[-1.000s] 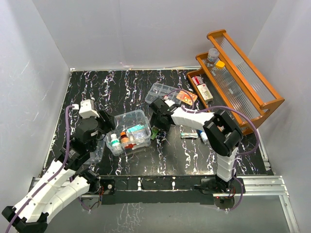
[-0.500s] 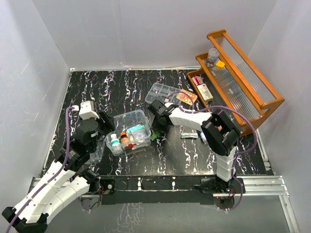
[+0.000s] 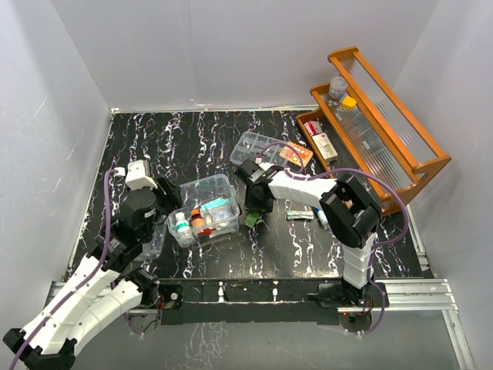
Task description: Organize the medicine kit
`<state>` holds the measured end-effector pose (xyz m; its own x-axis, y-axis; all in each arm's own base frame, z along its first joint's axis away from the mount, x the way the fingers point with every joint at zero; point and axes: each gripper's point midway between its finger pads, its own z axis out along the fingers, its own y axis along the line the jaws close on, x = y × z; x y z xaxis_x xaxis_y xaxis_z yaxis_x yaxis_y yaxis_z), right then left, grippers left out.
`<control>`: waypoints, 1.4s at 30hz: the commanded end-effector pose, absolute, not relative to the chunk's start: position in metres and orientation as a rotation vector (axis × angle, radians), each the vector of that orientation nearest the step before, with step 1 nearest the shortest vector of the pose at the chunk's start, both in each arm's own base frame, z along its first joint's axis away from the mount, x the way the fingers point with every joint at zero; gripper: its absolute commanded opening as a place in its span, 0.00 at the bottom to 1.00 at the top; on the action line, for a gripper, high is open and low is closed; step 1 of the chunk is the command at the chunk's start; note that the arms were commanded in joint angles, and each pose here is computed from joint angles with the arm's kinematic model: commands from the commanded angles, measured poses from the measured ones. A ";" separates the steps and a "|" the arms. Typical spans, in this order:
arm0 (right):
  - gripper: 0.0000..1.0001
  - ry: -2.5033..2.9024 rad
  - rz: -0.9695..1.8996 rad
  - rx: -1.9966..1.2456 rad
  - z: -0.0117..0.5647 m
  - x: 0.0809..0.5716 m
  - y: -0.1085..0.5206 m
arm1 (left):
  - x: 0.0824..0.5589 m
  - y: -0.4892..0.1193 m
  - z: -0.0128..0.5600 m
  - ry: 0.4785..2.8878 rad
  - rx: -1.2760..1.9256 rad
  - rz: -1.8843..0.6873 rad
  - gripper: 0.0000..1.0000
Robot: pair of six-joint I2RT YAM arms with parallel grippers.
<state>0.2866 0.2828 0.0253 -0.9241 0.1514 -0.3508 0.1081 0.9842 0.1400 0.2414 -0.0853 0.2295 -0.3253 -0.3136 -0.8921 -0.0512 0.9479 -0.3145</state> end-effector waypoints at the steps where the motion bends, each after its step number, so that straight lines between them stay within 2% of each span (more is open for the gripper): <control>1: 0.39 2.759 0.119 -0.060 0.044 0.284 0.266 | 0.242 -0.081 0.228 1.895 -0.276 -0.242 0.54; 6: 0.40 2.755 0.097 -0.091 0.049 0.282 0.253 | 0.243 -0.082 0.227 1.896 -0.275 -0.246 0.54; 9: 0.44 2.773 0.149 -0.061 0.047 0.280 0.261 | 0.243 -0.084 0.227 1.900 -0.267 -0.250 0.54; 15: 0.50 2.800 0.145 0.130 0.034 0.273 0.265 | 0.242 -0.086 0.221 1.924 -0.261 -0.256 0.55; 21: 0.51 2.770 0.058 0.342 0.033 0.264 0.249 | 0.242 -0.088 0.221 1.920 -0.261 -0.266 0.55; 24: 0.47 2.754 0.057 0.392 0.035 0.262 0.245 | 0.242 -0.089 0.220 1.923 -0.259 -0.274 0.55; 31: 0.31 2.752 0.129 0.430 0.034 0.260 0.257 | 0.242 -0.089 0.221 1.920 -0.262 -0.280 0.55; 36: 0.26 2.733 0.190 0.460 0.038 0.261 0.263 | 0.241 -0.089 0.221 1.920 -0.263 -0.283 0.55; 42: 0.27 2.688 0.248 0.462 0.071 0.267 0.267 | 0.238 -0.076 0.215 1.941 -0.313 -0.211 0.60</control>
<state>0.2553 0.2546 0.0287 -0.9009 0.3099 -0.3038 0.2813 0.9501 0.1348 0.2408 -0.0891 0.2210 -0.3591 -0.3143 -0.8788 -0.0541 0.9470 -0.3166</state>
